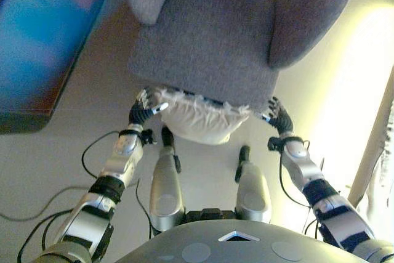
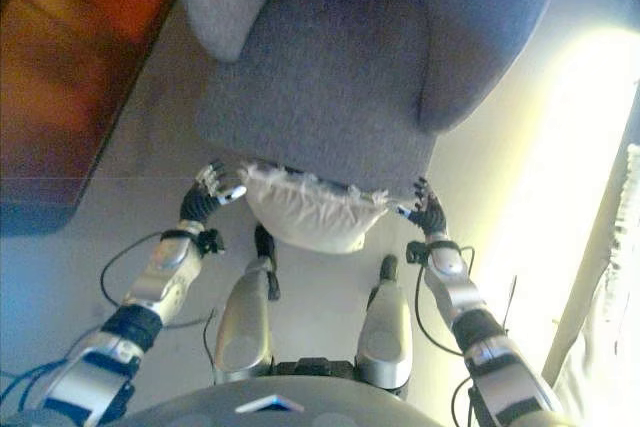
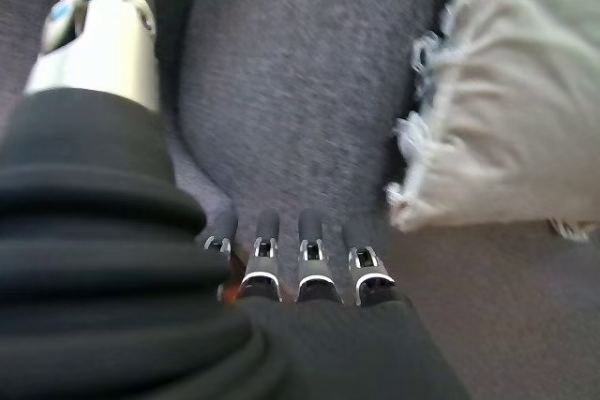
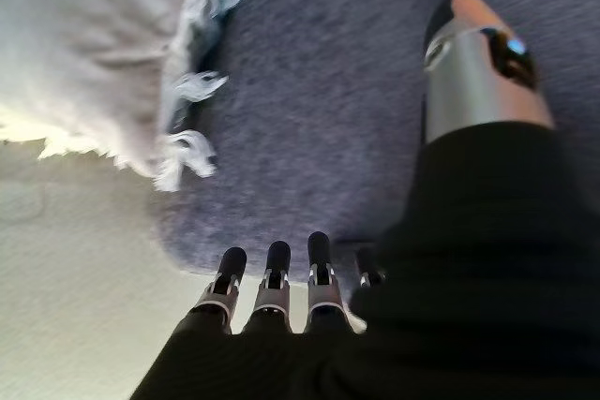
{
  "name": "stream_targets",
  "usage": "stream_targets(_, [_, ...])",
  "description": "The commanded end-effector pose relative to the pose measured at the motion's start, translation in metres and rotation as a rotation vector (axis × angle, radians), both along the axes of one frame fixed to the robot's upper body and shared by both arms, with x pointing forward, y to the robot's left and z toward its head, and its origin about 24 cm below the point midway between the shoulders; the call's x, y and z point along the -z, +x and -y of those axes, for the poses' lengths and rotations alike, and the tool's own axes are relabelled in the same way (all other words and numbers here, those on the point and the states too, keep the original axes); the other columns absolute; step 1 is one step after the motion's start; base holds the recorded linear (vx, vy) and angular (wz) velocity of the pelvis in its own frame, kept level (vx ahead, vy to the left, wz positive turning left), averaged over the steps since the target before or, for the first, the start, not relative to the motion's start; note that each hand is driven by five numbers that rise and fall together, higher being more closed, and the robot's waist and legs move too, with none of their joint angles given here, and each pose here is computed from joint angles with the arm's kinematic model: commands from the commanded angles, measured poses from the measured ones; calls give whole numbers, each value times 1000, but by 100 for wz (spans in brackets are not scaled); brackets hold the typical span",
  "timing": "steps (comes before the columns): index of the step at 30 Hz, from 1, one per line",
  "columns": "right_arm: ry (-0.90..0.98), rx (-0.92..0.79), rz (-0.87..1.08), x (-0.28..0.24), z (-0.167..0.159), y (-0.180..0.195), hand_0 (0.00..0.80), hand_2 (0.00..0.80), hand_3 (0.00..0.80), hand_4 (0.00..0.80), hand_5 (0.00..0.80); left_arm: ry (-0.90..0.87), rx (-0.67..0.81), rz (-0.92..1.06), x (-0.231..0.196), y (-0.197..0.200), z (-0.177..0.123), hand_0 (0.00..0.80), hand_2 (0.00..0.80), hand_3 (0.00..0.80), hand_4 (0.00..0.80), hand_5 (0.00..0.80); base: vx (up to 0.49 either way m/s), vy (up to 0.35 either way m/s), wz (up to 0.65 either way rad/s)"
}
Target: Pick up the cushion and take it to the sofa
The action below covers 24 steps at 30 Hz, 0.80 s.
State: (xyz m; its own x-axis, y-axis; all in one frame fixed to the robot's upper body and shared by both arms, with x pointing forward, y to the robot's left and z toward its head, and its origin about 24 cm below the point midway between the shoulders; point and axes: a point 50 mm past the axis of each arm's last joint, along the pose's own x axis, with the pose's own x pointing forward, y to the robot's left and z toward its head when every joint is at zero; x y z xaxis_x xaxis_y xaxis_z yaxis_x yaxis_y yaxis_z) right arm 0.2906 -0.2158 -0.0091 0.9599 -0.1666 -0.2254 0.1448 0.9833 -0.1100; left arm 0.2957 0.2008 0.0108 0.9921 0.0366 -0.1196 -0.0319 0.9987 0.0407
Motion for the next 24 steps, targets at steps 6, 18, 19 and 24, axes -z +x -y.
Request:
stream_targets(6, [-112,-7,151,-53,2,43,0,0,0,0,0,-53,-55,145,-30,31,14,0,0,0,0,0,-150,61,-3])
stream_targets(18, [-43,28,199,-108,22,84,0,0,0,0,0,-187,-153,296,-81,61,-4,0,0,0,0,0,-24,16,3])
stream_targets(19, [-34,20,202,-107,20,84,0,0,0,0,0,-194,-171,298,-81,60,-6,0,0,0,0,0,21,-9,4])
stream_targets(24, [-12,-1,185,-107,21,84,0,0,0,0,0,-203,-291,269,-73,56,-24,0,0,0,0,0,56,-4,4])
